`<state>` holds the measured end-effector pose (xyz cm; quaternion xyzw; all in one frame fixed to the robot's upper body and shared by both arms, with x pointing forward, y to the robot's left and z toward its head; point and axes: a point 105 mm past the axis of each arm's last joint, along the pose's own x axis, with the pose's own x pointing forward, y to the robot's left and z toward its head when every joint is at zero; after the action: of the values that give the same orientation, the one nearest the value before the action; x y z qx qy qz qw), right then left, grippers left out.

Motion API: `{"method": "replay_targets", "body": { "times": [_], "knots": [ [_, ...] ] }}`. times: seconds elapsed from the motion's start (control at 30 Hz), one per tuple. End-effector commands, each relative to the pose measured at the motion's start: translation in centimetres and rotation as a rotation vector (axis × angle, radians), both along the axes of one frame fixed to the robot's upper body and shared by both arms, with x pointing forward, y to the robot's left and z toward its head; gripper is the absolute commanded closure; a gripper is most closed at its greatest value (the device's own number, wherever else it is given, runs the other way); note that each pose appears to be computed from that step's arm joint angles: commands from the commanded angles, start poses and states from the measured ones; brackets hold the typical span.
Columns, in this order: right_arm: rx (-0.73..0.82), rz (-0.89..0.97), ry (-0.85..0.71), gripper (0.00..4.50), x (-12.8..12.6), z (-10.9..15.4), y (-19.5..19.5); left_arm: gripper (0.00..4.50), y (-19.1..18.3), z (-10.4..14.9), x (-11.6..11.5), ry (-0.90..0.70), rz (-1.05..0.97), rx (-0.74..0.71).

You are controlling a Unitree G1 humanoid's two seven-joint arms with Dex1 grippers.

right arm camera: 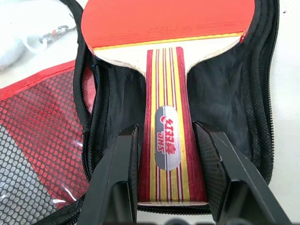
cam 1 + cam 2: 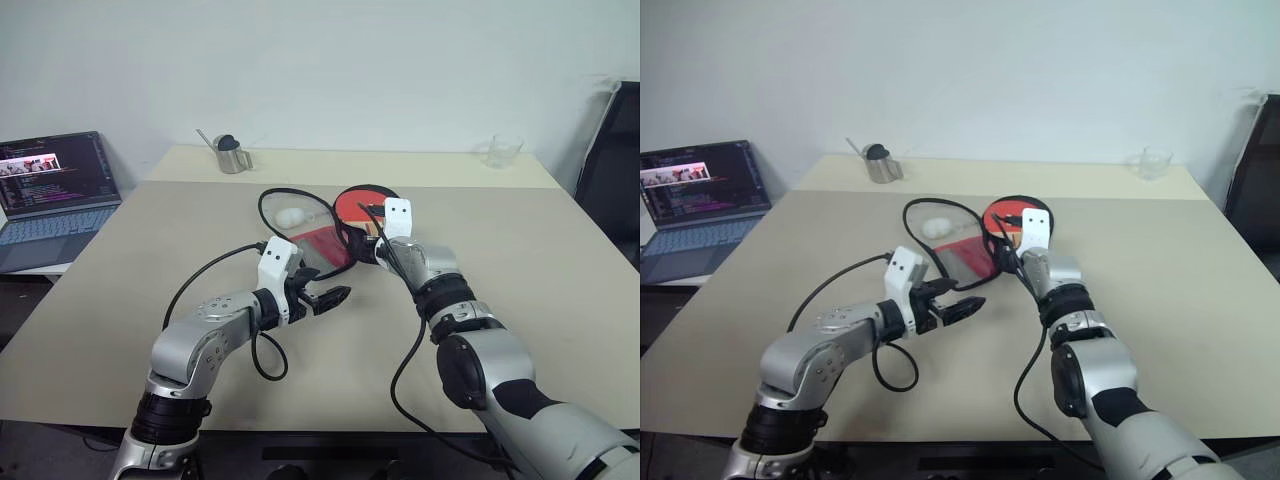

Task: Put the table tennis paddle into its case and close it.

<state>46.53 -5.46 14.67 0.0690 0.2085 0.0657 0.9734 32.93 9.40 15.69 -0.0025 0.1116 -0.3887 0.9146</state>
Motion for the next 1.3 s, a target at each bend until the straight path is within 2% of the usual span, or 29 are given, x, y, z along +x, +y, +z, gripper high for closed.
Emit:
{"method": "replay_targets", "body": {
  "times": [0.03,0.27,0.33,0.4,0.57,0.8,1.03,1.3],
  "knots": [
    [0.029,-0.007,-0.086,3.07,0.6,2.5,0.5,0.02,-0.5,1.2,-0.5,-0.047,-0.020,-0.011],
    [-0.014,0.021,-0.040,3.07,0.1,0.0,0.9,0.02,-0.4,1.2,-0.5,-0.048,-0.018,-0.007],
    [-0.003,0.032,-0.039,2.35,0.1,-0.2,1.0,0.02,-0.4,1.2,-0.5,-0.048,-0.018,-0.006],
    [0.000,0.032,-0.041,1.84,0.1,-0.2,0.9,0.02,-0.4,1.2,-0.5,-0.048,-0.019,-0.006],
    [-0.005,0.029,-0.048,0.06,0.3,0.1,0.5,0.02,-0.3,1.3,-0.3,-0.052,-0.014,-0.005],
    [-0.005,0.101,-0.133,0.01,0.5,3.6,0.0,0.02,2.0,2.0,1.7,-0.051,0.123,-0.038],
    [-0.021,0.146,-0.185,0.01,-1.0,6.3,-1.7,0.02,3.6,2.0,3.5,-0.033,0.225,-0.060],
    [-0.051,0.105,-0.205,0.01,-1.6,6.6,-3.4,0.02,5.3,0.9,5.5,0.005,0.365,-0.044]
  ]
}}
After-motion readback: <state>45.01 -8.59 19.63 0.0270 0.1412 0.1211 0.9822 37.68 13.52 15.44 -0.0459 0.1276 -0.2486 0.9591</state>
